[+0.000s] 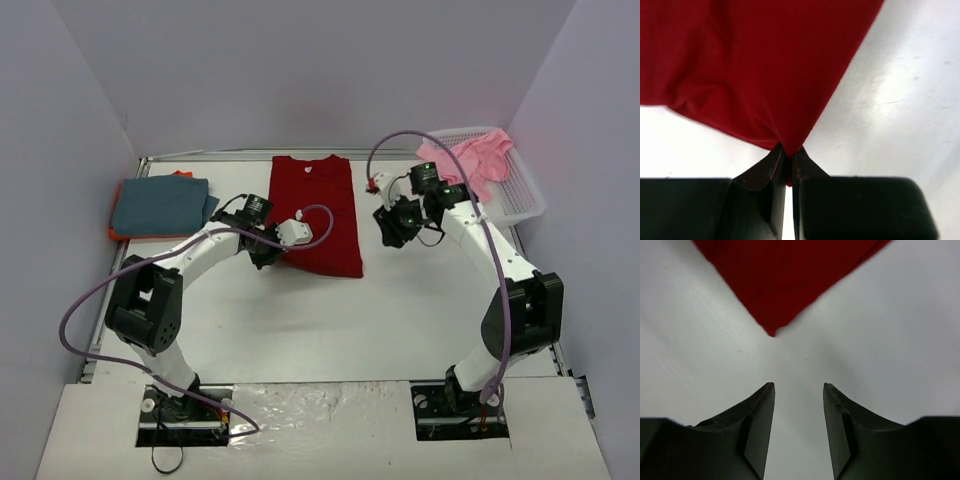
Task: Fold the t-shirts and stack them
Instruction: Grab one side of the 2/3 rectangular tshirt with both arms
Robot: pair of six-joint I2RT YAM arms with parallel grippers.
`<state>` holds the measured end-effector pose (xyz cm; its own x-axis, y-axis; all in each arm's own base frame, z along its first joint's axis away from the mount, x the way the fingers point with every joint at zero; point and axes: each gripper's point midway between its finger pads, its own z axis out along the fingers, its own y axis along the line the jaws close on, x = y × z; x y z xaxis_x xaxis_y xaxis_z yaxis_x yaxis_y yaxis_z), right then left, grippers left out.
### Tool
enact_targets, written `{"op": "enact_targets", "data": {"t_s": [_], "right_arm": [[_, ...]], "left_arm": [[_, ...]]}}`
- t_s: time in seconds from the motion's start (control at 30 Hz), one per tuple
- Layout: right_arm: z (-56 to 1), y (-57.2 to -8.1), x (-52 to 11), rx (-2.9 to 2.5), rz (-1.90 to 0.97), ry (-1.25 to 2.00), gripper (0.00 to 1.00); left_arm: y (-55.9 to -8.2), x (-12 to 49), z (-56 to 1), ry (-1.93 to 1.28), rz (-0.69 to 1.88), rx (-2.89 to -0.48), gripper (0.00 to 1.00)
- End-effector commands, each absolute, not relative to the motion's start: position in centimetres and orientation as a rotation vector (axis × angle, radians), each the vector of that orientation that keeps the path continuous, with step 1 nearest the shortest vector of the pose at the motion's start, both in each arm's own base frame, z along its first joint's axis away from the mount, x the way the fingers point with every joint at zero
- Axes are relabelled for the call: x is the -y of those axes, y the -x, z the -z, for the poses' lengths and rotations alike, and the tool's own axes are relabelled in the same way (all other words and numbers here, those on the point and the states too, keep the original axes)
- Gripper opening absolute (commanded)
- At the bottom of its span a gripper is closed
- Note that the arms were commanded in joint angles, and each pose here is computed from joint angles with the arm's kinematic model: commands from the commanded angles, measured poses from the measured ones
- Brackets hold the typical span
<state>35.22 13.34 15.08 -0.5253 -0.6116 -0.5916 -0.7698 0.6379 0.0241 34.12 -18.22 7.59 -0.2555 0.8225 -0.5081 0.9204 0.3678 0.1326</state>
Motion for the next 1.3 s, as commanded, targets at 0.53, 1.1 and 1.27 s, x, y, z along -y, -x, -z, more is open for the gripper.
{"op": "enact_targets", "data": {"t_s": [0.53, 1.1, 1.27], "right_arm": [[-8.0, -29.8, -20.7, -2.018, -0.298, 1.622, 0.37], [-1.0, -28.8, -20.9, -2.077, -0.356, 1.740, 0.36], [0.2, -27.9, -20.1, -2.116, -0.344, 1.762, 0.37]], "left_arm": [[-29.7, 20.3, -7.7, -1.470, 0.871, -2.296, 0.02], [-30.0, 19.8, -7.2, -1.394, 1.066, -2.341, 0.02], [-30.1, 19.8, -7.0, -1.389, 1.074, -2.347, 0.02]]}}
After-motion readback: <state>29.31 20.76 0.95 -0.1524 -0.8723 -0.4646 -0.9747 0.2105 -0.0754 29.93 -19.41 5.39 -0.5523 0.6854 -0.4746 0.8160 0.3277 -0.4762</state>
